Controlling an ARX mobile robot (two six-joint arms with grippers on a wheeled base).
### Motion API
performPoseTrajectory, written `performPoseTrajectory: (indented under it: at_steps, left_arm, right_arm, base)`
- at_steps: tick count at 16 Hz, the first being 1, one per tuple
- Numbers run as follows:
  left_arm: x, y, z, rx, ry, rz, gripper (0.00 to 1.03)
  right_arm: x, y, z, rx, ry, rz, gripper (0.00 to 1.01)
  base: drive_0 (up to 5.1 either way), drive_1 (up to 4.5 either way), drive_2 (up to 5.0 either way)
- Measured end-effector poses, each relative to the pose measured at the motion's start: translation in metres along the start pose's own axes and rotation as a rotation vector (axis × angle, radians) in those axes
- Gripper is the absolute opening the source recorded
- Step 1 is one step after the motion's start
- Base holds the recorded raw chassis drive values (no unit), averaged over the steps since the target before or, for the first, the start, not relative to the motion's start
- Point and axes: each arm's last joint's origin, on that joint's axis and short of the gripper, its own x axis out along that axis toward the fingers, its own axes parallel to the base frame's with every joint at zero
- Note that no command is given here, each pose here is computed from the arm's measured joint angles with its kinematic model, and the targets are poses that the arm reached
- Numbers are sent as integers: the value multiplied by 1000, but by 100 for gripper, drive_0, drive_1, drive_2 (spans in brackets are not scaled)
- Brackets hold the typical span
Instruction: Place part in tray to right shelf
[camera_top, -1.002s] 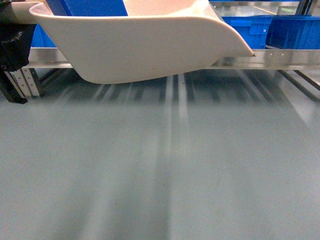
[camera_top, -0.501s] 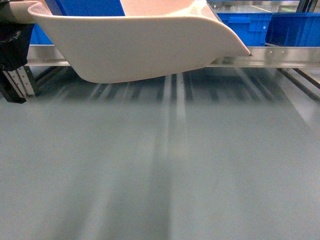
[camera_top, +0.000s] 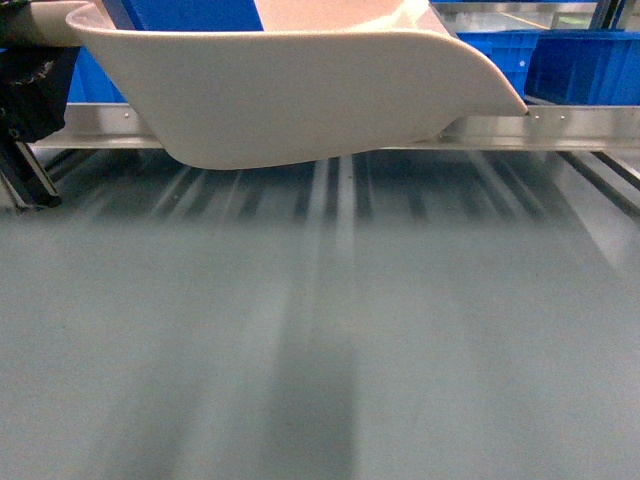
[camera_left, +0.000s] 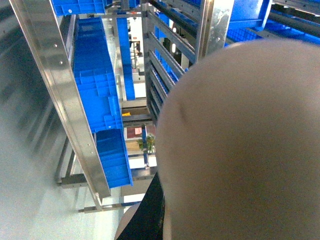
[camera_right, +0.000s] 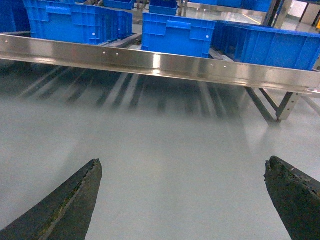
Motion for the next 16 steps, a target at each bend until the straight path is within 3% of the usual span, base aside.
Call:
performPoseTrajectory:
  at_steps: [16]
  left_arm:
    - [0,0,1,0,-5,-1,15]
  right_arm:
    - [0,0,0,0,-1,0,98]
  base:
    - [3,405,-399]
